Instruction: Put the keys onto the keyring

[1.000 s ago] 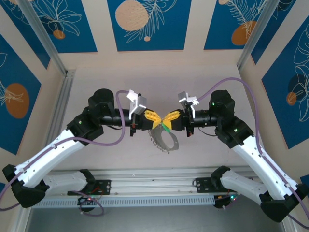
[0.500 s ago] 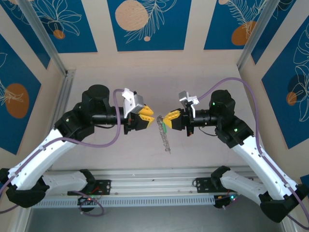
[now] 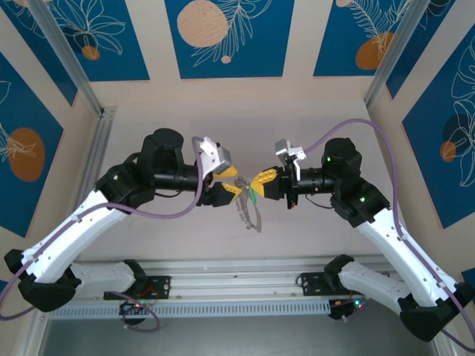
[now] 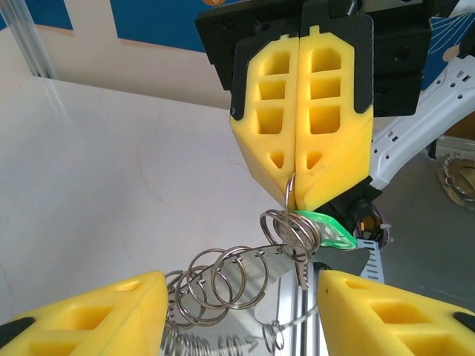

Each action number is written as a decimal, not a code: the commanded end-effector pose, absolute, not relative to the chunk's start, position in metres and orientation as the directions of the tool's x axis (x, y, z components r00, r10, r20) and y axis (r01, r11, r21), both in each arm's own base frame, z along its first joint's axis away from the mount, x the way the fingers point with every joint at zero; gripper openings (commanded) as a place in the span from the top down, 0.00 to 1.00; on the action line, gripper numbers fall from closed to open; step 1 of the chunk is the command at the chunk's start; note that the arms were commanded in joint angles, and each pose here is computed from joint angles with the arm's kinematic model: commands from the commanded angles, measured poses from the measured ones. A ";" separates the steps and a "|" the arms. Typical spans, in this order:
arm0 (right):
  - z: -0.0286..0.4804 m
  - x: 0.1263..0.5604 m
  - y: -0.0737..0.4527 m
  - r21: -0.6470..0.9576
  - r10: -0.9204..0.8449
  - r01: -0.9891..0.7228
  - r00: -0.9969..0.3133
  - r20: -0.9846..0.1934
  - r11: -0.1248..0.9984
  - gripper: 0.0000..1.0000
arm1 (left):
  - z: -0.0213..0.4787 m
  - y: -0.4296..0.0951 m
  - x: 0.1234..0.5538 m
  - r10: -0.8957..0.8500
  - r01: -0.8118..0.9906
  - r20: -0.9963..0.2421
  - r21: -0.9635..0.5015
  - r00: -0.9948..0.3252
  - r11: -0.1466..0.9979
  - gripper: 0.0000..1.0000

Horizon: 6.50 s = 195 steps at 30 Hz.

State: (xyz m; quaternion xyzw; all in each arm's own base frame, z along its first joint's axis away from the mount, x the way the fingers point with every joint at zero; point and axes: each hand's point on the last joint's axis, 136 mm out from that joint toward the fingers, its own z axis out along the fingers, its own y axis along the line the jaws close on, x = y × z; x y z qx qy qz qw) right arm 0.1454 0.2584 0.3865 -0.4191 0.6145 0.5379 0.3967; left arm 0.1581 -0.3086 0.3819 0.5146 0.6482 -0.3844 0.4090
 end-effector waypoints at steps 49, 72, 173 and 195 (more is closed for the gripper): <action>0.389 0.142 0.260 0.314 -0.075 -0.948 -0.317 -0.945 0.049 1.00 | 0.381 -0.331 0.156 0.362 0.987 -0.923 -0.085 -0.130 0.136 0.56; 0.384 0.144 0.259 0.317 -0.076 -0.946 -0.322 -0.944 0.064 1.00 | 0.377 -0.327 0.162 0.403 0.977 -0.911 0.001 -0.086 0.211 1.00; 0.406 0.121 0.257 0.312 -0.062 -0.950 -0.310 -0.949 -0.023 1.00 | 0.406 -0.295 0.132 0.383 0.982 -0.923 0.114 0.049 0.149 0.66; 0.412 0.116 0.264 0.308 -0.074 -0.950 -0.303 -0.950 -0.058 1.00 | 0.406 -0.310 0.124 0.370 0.988 -0.922 0.145 0.116 0.052 0.70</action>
